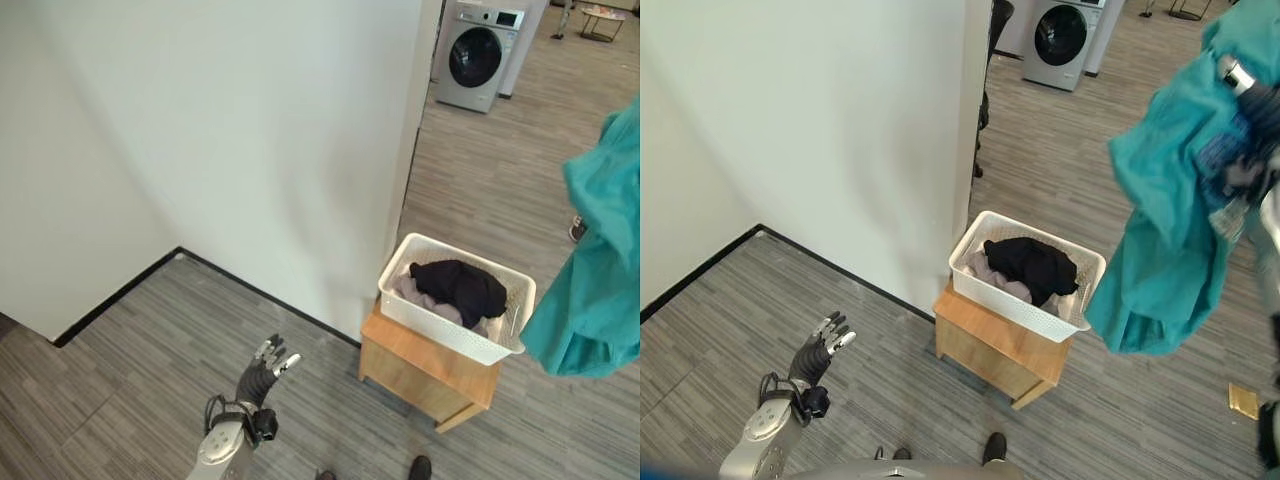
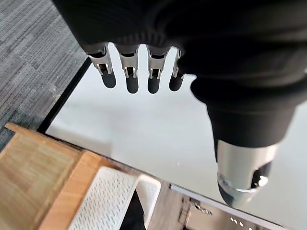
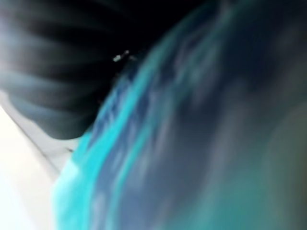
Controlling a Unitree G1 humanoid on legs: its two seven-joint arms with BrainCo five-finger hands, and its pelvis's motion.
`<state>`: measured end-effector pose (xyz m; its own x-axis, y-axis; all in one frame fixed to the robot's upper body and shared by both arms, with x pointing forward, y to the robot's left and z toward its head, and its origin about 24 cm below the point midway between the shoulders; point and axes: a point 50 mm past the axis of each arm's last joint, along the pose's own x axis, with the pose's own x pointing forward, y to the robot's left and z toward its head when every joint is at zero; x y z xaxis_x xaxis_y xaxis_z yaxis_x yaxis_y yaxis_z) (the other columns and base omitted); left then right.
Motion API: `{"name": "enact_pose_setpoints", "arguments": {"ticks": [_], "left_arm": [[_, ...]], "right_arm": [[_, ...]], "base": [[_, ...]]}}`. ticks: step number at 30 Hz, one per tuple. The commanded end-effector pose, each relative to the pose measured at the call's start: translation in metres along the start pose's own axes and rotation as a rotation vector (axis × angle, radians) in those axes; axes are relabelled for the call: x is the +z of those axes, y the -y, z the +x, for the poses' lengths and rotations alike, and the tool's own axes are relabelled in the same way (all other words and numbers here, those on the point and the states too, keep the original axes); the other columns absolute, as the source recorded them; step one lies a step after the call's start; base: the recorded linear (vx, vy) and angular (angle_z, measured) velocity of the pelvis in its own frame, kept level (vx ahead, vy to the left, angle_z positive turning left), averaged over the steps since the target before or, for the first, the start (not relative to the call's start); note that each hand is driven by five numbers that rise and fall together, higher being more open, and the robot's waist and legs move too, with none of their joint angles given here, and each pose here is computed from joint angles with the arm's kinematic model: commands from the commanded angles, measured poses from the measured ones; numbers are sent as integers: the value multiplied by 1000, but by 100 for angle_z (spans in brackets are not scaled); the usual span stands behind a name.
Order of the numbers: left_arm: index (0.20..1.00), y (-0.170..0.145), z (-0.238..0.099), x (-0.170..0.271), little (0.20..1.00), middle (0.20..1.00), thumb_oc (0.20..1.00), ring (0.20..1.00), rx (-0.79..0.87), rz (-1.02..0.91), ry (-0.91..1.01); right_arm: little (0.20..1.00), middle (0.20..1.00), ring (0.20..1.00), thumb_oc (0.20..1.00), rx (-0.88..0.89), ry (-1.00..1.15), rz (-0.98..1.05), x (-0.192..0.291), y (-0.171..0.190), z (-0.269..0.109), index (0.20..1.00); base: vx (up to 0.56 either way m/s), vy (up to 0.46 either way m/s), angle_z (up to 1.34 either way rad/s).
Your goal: Pick up bed clothes into laundry basket.
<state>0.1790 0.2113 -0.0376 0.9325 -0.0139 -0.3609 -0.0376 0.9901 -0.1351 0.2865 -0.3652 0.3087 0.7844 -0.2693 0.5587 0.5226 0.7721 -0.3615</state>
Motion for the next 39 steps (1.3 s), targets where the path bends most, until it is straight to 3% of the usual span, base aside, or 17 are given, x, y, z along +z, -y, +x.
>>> {"name": "enact_pose_setpoints", "arguments": {"ticks": [1,13,23,34,39], "left_arm": [[1000,-4,3,18,1000,1000,1000,1000,-32,27,65],[1000,0,3,16,1000,1000,1000,1000,-62,29,44],[1000,7,5,25,1000,1000,1000,1000,-80,-39,75],[1000,8,10,34,1000,1000,1000,1000,-60,-26,114],[1000,6,10,35,1000,1000,1000,1000,-32,-27,124]], "right_arm": [[200,200,200,200,-153,129,-71,44,23,26,200],[200,200,200,200,-171,121,-191,76,22,61,200],[200,200,200,200,-173,143,-133,93,5,74,200],[200,200,200,200,-36,134,-67,84,-52,76,200],[200,200,200,200,130,56,-125,40,-92,53,200]], "base": [[21,-4,-9],[5,-2,-1],[-10,-3,0],[-50,-1,0],[-78,3,0]]}}
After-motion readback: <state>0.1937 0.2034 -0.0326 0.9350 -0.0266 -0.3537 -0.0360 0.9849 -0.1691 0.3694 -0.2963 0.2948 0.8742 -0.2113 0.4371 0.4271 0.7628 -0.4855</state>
